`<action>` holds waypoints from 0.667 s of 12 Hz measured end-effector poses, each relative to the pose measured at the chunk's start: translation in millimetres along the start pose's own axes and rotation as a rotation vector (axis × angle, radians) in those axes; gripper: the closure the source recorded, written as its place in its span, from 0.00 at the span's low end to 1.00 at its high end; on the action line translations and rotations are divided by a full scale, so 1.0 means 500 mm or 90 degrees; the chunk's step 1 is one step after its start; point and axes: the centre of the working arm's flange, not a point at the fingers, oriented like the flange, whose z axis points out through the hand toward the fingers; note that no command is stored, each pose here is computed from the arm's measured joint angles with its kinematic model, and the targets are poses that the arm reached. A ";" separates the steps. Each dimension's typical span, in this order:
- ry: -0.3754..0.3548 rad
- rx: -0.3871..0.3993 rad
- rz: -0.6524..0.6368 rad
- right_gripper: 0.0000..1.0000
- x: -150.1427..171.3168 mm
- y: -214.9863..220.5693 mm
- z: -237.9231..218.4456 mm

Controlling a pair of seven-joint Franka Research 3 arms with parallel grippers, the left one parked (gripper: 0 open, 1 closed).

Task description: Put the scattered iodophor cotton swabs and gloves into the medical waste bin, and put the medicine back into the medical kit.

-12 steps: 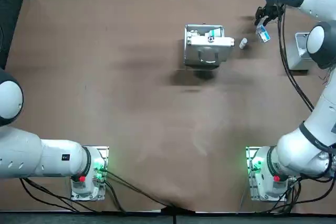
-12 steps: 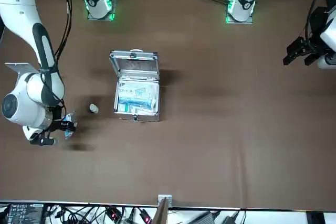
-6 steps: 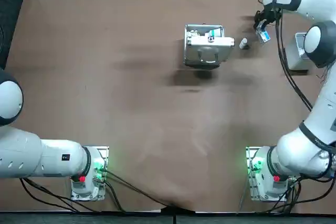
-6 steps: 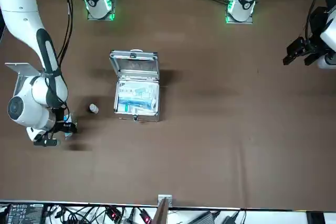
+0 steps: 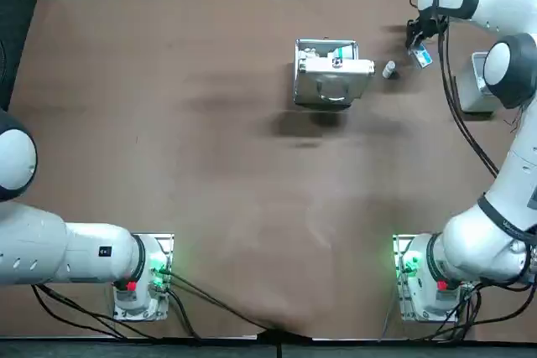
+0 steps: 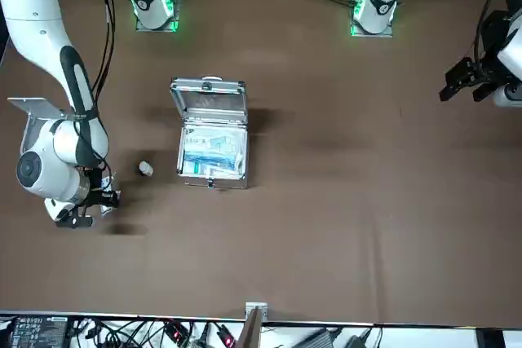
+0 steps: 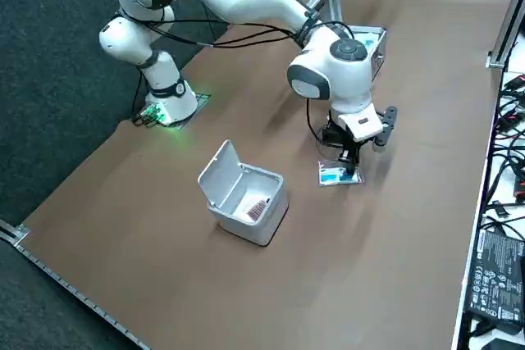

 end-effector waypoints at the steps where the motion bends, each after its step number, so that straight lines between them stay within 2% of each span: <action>1: 0.001 0.000 -0.001 0.78 0.001 -0.001 -0.001; 2: 0.001 0.000 -0.001 0.90 0.001 -0.001 -0.001; 4: 0.000 0.000 -0.006 0.99 0.001 -0.001 -0.001; 6: -0.007 0.001 -0.007 0.99 0.002 -0.001 -0.007; 8: -0.015 0.002 -0.009 0.99 0.009 -0.003 -0.051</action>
